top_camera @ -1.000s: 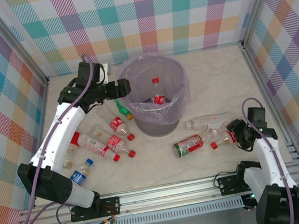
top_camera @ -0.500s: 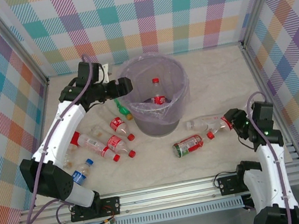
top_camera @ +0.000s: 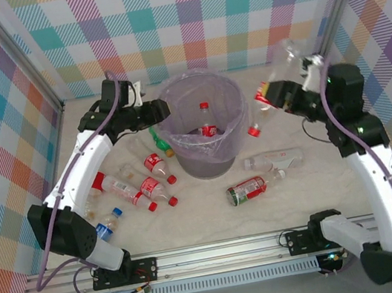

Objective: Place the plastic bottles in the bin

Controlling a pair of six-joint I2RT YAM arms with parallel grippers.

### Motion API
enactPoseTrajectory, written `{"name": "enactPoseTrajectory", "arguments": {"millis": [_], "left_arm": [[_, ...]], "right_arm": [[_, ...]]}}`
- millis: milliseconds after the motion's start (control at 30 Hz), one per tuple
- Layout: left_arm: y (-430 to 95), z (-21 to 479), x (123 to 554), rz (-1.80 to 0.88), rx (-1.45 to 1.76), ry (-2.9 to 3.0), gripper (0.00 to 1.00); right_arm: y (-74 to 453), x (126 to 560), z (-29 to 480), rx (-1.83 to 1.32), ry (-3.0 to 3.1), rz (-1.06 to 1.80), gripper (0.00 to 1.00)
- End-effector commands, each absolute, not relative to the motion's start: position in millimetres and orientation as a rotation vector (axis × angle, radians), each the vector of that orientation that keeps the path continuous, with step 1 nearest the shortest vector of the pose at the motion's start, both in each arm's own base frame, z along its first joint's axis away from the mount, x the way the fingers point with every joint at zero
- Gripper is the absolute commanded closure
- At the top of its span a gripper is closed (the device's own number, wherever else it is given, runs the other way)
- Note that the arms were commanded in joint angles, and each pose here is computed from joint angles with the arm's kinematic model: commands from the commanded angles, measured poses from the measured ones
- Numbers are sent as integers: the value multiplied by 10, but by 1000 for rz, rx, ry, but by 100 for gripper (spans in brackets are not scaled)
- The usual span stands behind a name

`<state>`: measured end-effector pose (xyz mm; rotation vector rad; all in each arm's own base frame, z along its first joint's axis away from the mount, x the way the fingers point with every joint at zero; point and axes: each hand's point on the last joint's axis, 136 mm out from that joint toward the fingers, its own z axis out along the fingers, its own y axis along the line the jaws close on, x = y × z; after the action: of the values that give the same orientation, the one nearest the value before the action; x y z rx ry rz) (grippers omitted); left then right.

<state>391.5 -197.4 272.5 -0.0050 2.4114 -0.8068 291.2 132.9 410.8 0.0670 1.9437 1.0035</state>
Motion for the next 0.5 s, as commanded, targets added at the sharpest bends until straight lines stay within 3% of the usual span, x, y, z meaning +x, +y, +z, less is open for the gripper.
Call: {"name": "enactPoseTrajectory", "arguments": {"millis": [0,200,467], "left_arm": [[-2094,2726,3963,-828,10,2423,45],[-2128,2685,4007,-809,9,2440,48],[-2078,2661,4054,-754,11,2438,49]], "right_arm": [[1663,3052,4412,-149,1889,950,57],[2329,3473,4385,-377,1904,808,57],[3004,3714,3738,-607,1997,622,57]]}}
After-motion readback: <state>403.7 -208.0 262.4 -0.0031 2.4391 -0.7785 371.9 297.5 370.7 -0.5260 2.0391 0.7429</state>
